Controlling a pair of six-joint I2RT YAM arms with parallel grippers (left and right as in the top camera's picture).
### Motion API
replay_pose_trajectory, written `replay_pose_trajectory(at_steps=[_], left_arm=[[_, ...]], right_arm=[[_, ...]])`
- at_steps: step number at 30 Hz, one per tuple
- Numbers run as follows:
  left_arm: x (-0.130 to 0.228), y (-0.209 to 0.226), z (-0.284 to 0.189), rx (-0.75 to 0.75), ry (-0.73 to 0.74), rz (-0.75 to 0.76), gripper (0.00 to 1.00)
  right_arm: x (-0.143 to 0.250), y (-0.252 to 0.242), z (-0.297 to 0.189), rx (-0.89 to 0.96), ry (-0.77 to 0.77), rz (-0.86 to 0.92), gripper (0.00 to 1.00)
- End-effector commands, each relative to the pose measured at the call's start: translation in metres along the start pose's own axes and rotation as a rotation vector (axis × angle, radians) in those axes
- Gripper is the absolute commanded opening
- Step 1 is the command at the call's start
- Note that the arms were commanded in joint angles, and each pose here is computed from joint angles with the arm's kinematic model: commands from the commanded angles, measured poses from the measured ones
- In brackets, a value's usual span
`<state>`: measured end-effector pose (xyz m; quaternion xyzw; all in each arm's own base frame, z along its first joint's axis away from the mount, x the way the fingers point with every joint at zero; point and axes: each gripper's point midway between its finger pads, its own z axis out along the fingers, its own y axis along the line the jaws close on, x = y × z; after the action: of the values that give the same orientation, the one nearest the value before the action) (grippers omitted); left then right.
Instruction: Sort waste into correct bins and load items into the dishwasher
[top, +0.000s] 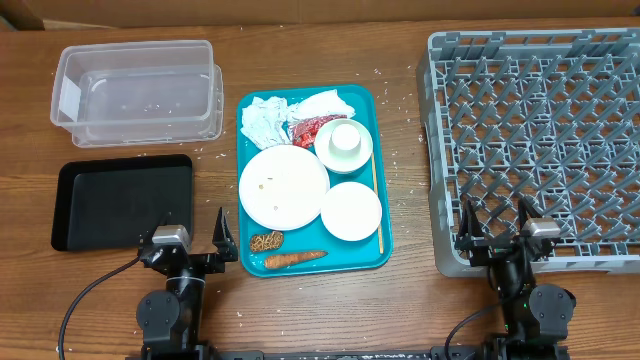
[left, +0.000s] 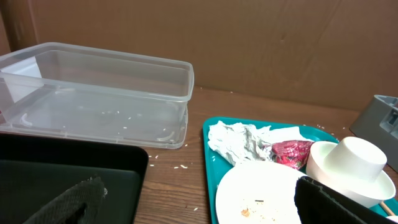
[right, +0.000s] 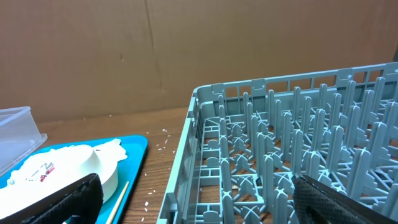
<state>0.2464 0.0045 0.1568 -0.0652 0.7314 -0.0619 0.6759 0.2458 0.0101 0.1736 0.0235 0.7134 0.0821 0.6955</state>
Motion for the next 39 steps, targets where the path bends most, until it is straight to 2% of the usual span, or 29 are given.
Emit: replay_pose_trajectory(at_steps=[1, 18, 19, 23, 25, 27, 28, 32, 34, 36, 39], left_arm=[[0.000, 0.002, 0.000, -0.010, -0.006, 0.026, 1.00], [0.000, 0.002, 0.000, -0.010, -0.006, 0.025, 1.00], [-0.002, -0.002, 0.000, 0.014, -0.013, -0.008, 1.00], [0.001, -0.045, -0.006, 0.262, 0.056, -0.316, 1.00], [-0.003, -0.052, -0.008, 0.297, 0.065, -0.436, 1.00], [-0.016, -0.055, -0.010, 0.323, 0.028, -0.499, 1.00], [-0.038, -0.066, -0.016, 0.403, -0.038, -0.507, 1.00], [-0.093, -0.084, -0.039, 0.548, -0.254, -0.428, 1.00], [-0.123, -0.087, -0.054, 0.575, -0.359, -0.392, 1.00], [-0.144, -0.091, -0.063, 0.569, -0.398, -0.341, 1.00], [-0.163, -0.097, -0.067, 0.535, -0.353, -0.240, 1.00]], right_arm=[[0.001, -0.003, 0.000, 0.014, -0.007, -0.004, 1.00], [0.001, -0.003, 0.000, 0.014, -0.007, -0.004, 1.00], [0.001, -0.003, 0.000, 0.014, -0.007, -0.004, 1.00], [0.001, -0.003, 0.000, 0.014, -0.007, -0.004, 1.00], [0.001, -0.003, 0.000, 0.014, -0.007, -0.004, 1.00], [0.001, -0.003, 0.000, 0.014, -0.007, -0.004, 1.00], [0.001, -0.003, 0.000, 0.014, -0.008, -0.004, 1.00], [0.001, -0.003, 0.000, 0.014, -0.007, -0.004, 1.00], [0.001, -0.003, 0.000, 0.014, -0.007, -0.004, 1.00], [0.001, -0.003, 0.000, 0.014, -0.007, -0.004, 1.00], [0.001, -0.003, 0.000, 0.014, -0.007, -0.004, 1.00]])
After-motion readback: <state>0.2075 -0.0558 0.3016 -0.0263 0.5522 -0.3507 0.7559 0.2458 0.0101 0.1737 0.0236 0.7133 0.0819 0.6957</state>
